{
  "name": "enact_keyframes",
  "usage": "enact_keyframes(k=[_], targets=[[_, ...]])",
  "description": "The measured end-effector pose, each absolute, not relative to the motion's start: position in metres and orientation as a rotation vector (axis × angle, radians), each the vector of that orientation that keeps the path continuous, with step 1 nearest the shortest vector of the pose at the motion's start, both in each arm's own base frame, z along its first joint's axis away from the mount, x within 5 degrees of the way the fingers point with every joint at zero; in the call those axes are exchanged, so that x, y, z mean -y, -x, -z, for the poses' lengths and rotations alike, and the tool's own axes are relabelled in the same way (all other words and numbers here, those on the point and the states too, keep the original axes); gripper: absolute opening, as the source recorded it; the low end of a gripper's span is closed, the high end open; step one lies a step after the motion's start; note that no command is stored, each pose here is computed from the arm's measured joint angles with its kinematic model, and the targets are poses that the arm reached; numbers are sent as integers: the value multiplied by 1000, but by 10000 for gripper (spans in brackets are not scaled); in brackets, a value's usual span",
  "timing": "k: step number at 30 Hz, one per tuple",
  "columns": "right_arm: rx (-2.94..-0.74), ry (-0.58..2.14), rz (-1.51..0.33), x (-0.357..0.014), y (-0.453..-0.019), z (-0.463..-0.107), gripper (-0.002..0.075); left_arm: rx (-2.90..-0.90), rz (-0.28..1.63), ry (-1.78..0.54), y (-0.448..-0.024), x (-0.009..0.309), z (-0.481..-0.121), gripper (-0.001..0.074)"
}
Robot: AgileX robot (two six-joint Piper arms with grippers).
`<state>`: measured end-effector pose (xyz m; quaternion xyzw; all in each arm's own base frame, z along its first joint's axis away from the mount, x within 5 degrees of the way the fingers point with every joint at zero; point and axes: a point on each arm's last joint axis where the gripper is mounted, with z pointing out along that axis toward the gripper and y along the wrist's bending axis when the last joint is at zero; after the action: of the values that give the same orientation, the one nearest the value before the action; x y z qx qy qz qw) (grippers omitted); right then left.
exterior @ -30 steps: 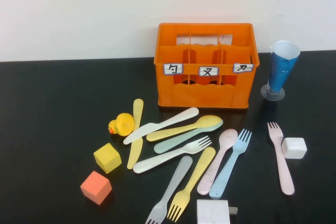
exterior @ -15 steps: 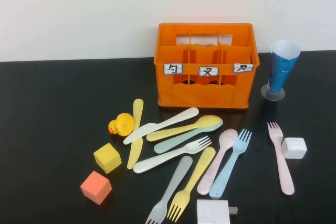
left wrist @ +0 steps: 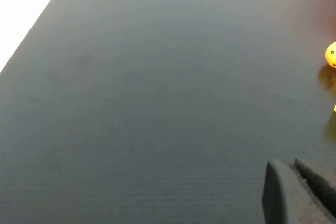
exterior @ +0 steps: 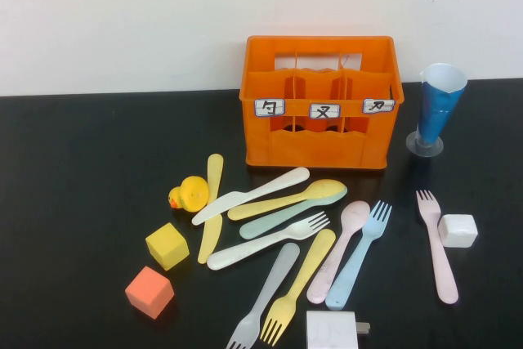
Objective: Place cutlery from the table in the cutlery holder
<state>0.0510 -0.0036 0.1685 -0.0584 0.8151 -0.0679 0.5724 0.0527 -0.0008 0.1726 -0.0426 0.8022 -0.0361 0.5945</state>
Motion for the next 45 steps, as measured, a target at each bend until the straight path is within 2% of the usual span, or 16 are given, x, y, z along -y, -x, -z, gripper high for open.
enact_keyframes(k=[13, 33, 39, 45], targets=[[-1911, 139, 162, 4, -51, -169, -3, -1864, 85, 101, -53, 1, -173, -1], [-1898, 223, 303, 9, -51, -170, -3, -1813, 70, 88, -54, 0, -176, -1], [-1747, 249, 318, 7, -55, -181, -3, -1670, 20, 41, -56, -1, -189, -1], [-1443, 266, 297, 0, -56, -208, -3, -1497, -71, -63, -57, 0, -204, -1]])
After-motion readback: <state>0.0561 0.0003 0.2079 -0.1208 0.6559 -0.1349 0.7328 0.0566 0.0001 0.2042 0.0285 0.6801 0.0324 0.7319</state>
